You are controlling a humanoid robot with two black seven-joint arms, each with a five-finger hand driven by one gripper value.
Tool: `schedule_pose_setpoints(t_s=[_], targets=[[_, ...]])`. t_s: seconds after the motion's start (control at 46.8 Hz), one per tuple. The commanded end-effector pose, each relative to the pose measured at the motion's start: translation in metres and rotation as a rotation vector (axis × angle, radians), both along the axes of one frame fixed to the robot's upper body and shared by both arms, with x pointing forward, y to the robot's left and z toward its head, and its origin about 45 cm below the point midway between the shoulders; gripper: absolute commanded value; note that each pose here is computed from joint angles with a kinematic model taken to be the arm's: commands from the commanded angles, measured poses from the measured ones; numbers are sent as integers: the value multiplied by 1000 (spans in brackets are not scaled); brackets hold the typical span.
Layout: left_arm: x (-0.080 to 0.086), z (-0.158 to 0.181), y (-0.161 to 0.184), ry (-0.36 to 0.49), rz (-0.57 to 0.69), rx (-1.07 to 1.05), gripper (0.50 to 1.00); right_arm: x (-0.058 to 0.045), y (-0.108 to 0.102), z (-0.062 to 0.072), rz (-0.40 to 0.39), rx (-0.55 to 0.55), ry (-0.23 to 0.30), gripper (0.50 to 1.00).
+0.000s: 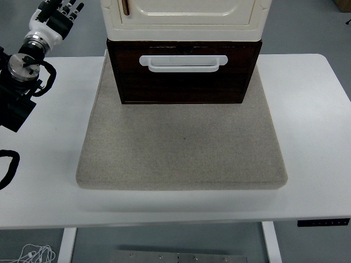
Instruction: Open the drawer under the combination cabinet
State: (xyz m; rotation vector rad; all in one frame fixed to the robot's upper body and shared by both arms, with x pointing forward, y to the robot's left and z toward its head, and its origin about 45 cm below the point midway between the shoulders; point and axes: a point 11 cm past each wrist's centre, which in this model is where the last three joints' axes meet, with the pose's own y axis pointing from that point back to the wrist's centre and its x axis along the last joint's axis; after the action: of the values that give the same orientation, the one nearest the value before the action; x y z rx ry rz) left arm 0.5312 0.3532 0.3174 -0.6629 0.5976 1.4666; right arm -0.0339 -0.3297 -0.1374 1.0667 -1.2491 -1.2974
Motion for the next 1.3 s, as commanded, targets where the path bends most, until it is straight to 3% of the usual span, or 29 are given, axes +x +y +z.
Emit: schedule_pose_setpoints(t_s=[0.0, 0.192, 0.385, 0.62, 0.812, 1.047, 1.282], targets=[[3, 16, 1, -26, 2, 1, 1000, 0, 0, 0, 0, 1, 0, 928], [8, 91, 28, -133, 63, 37, 1000, -1, 0, 0, 0, 1, 1, 928], [8, 174, 25, -269, 44, 79, 1000, -1, 0, 0, -2, 1, 1, 926], [-2, 278, -16, -423, -24, 253, 1000, 0, 0, 0, -1, -1, -1, 928], [-21, 331, -60, -540, -123, 328, 1000, 0, 0, 0, 0, -1, 0, 926], [-47, 351, -129, -649, -274, 560, 1000, 0, 0, 0, 0, 1, 0, 928], [-72, 307, -201, -660, -503, 842, 1000, 0, 0, 0, 0, -1, 0, 928]])
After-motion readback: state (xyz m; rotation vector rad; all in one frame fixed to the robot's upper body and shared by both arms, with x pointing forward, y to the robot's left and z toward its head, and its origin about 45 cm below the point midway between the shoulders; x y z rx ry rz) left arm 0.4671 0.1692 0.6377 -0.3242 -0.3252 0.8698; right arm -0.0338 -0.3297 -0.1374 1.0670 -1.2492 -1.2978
